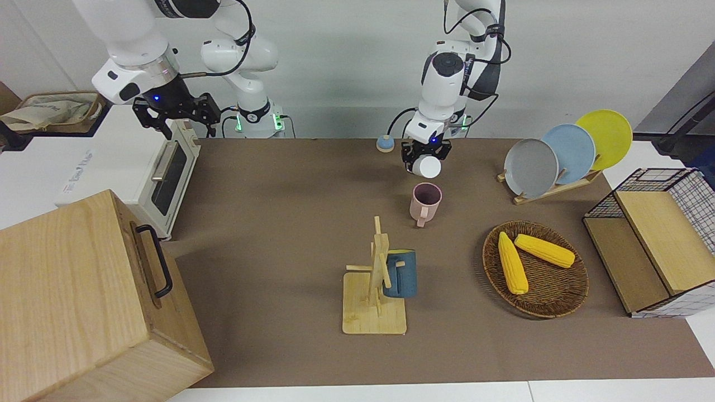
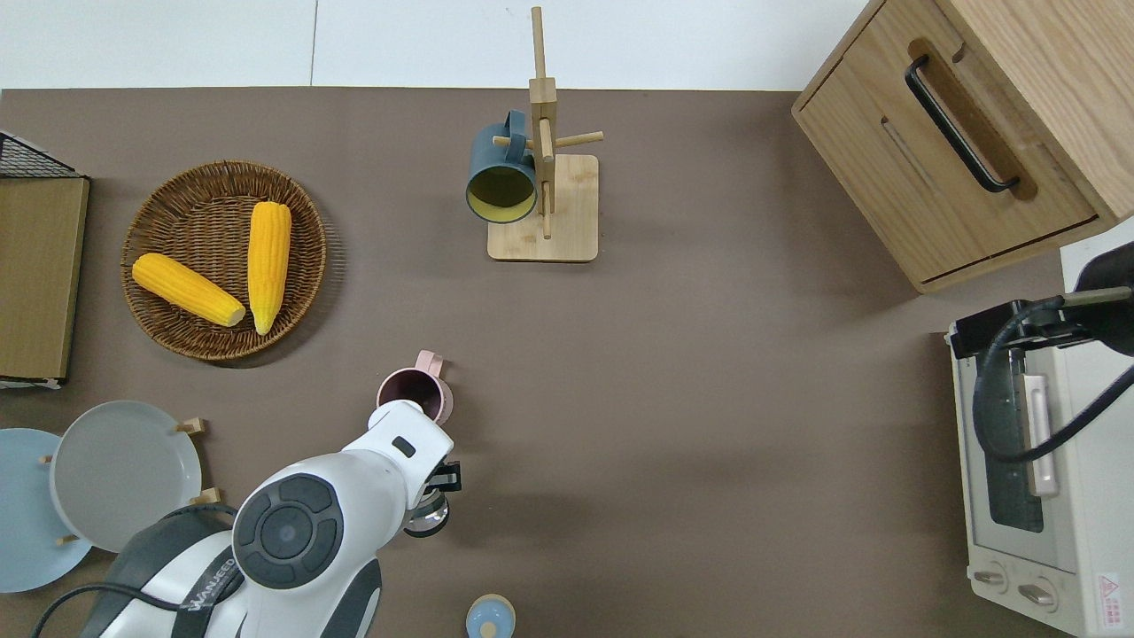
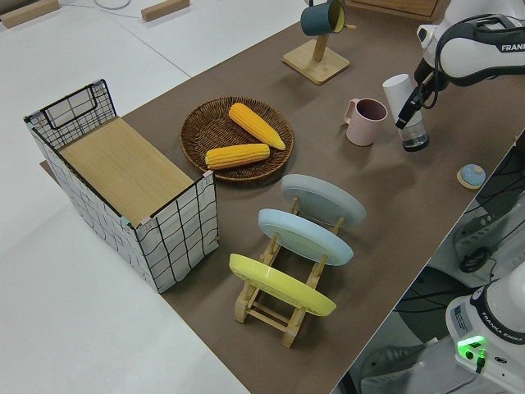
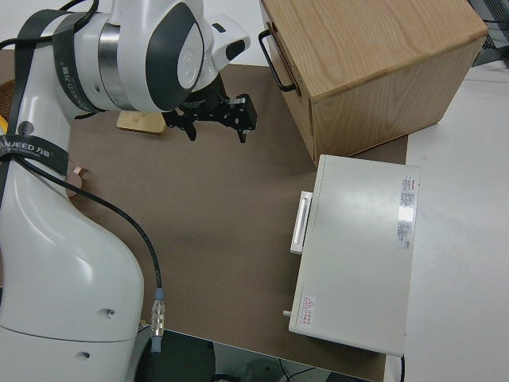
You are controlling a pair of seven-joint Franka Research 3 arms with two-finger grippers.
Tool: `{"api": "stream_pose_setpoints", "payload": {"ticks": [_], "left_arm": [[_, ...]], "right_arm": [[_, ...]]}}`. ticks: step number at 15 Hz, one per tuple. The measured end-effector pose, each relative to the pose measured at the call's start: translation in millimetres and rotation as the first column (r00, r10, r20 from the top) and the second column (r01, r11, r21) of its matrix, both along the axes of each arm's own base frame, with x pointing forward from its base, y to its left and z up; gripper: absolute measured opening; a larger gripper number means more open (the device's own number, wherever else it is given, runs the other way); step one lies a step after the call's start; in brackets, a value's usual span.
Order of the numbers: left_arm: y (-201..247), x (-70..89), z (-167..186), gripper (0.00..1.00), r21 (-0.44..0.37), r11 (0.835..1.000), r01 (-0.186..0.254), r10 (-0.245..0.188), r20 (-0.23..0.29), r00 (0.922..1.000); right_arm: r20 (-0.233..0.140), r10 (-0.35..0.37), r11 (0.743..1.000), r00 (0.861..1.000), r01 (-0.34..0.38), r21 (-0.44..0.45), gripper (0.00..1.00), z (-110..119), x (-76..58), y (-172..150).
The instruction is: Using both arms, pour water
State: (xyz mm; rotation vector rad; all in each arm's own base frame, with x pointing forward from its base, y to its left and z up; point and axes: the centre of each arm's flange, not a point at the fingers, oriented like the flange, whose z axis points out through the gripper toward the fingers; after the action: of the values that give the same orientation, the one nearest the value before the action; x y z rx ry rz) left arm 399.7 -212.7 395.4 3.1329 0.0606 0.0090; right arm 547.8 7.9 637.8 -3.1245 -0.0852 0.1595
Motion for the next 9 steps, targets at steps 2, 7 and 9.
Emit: {"api": "stream_pose_setpoints", "payload": {"ticks": [2, 7, 9], "left_arm": [[5, -0.7, -3, 0.64, 0.009, 1.0, 0.01, -0.01, -0.029, 0.9995], [24, 6.6, 6, 0.64, 0.018, 1.0, 0.017, -0.015, -0.104, 0.9945], [22, 10.5, 11, 0.64, 0.02, 1.0, 0.023, -0.02, -0.127, 0.9917]], "right_arm": [[0.001, 0.002, 1.0, 1.0, -0.002, 0.0, 1.0, 0, 0.0, 1], [0.001, 0.006, 1.0, 1.0, -0.006, 0.001, 1.0, 0, -0.1, 3], [0.001, 0.009, 1.0, 1.0, -0.009, 0.001, 1.0, 0, -0.1, 5]]}}
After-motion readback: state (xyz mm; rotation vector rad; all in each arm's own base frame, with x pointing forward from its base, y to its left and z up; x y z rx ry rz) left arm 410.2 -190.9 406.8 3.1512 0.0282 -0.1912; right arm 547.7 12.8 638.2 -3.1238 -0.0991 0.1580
